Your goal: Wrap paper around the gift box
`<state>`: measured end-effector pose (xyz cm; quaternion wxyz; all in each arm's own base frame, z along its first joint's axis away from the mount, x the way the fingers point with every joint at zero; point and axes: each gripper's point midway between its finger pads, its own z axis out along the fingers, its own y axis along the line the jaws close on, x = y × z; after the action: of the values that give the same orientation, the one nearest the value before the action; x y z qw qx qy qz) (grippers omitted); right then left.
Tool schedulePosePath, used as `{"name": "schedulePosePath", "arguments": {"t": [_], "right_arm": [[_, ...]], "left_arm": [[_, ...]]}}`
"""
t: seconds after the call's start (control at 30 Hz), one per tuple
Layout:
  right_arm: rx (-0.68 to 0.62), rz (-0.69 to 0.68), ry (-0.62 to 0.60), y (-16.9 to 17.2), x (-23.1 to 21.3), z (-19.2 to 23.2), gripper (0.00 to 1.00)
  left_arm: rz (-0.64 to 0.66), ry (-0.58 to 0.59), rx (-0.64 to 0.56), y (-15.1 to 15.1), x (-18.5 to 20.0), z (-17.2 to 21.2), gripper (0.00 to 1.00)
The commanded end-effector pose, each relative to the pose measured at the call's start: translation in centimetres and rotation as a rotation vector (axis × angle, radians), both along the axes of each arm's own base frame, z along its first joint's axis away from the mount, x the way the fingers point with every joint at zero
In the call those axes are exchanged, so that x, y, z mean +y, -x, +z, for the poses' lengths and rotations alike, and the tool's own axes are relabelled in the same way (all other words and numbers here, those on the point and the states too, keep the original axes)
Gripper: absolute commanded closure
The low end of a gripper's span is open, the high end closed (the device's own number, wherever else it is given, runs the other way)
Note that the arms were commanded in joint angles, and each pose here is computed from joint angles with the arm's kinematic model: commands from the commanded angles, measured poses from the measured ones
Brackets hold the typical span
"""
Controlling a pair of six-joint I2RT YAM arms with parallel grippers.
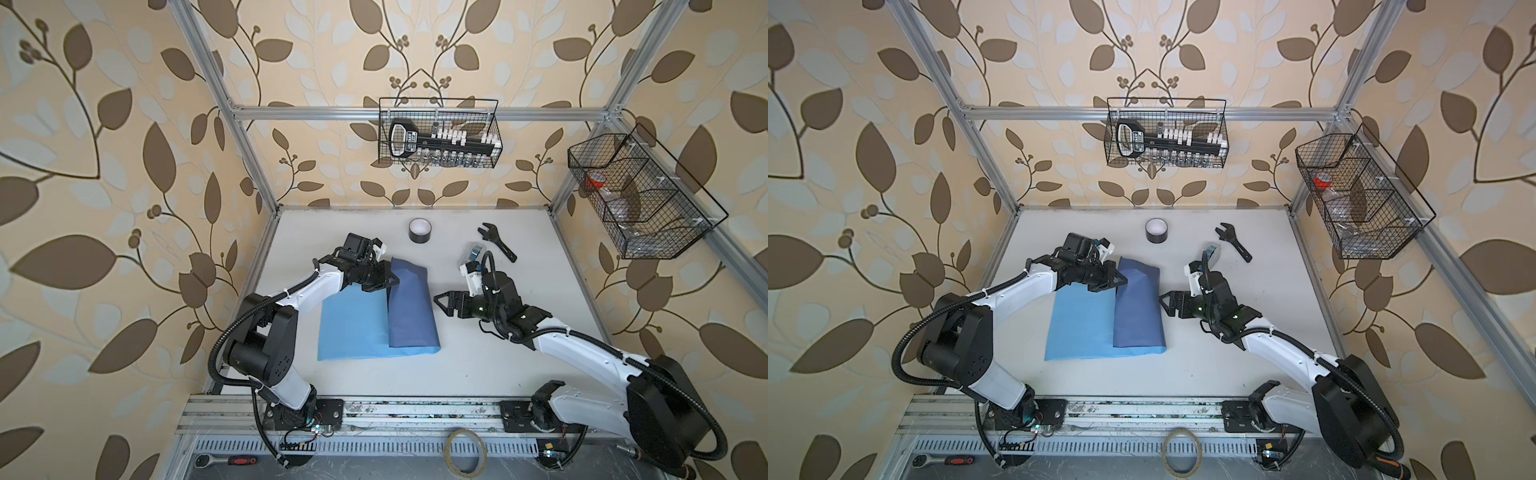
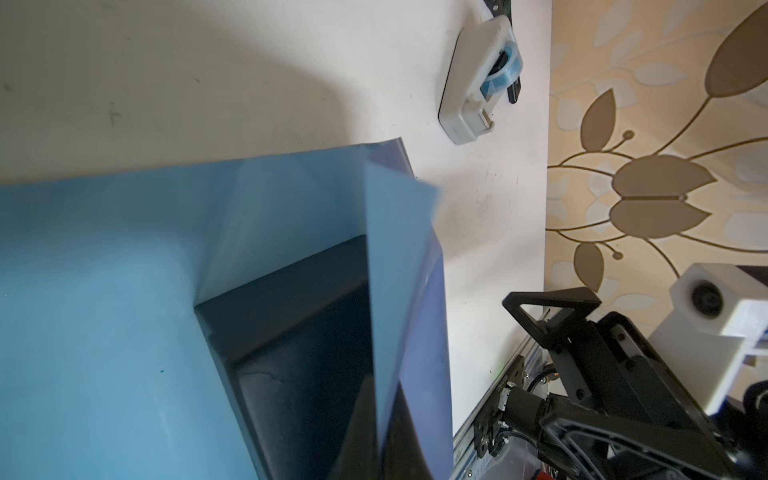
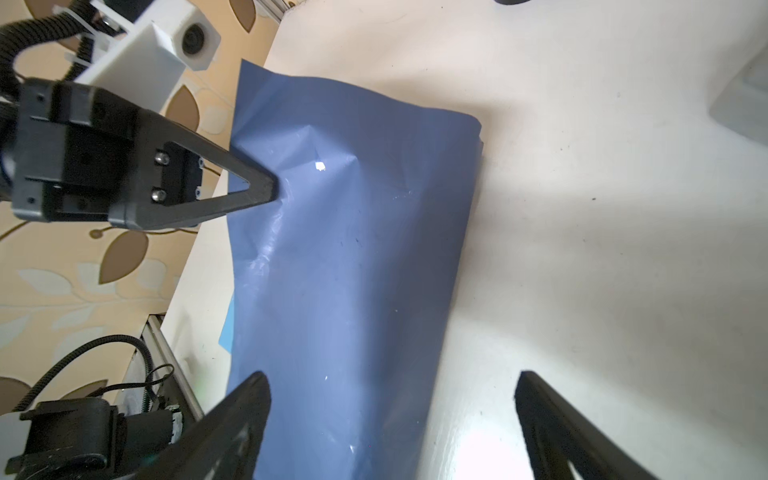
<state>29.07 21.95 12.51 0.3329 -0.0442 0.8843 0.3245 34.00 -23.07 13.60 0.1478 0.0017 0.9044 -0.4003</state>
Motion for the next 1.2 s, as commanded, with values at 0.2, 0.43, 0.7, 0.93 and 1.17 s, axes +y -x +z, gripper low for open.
{"name": "schedulePosePath", "arguments": {"t": [0.2, 0.43, 0.7, 0.93, 1.17], "right_arm": [[-0.014, 0.023, -0.006, -2.3, 3.1, 0.3, 0.01], [0.016, 0.046, 0.032, -3.0, 4.3, -1.4, 0.01], [0.056, 0.082, 0.064, -2.7, 5.3, -3.5, 0.01], [0.084, 0.095, 0.085, -2.2, 5.7, -5.0, 0.01], [0.103, 0.105, 0.096, -1.6, 6.1, -6.0, 0.01]], "left_arm": [[-0.038, 0.035, -0.002, 0.6, 0.1, 0.1, 1.0], [-0.025, 0.024, 0.012, 0.8, 0.6, -0.5, 1.0], [0.003, -0.008, 0.016, 0.7, 1.7, -1.2, 1.0], [0.041, -0.055, 0.029, 0.7, 2.9, -2.4, 1.0], [0.11, -0.117, 0.029, 0.7, 4.5, -3.2, 0.96]]}}
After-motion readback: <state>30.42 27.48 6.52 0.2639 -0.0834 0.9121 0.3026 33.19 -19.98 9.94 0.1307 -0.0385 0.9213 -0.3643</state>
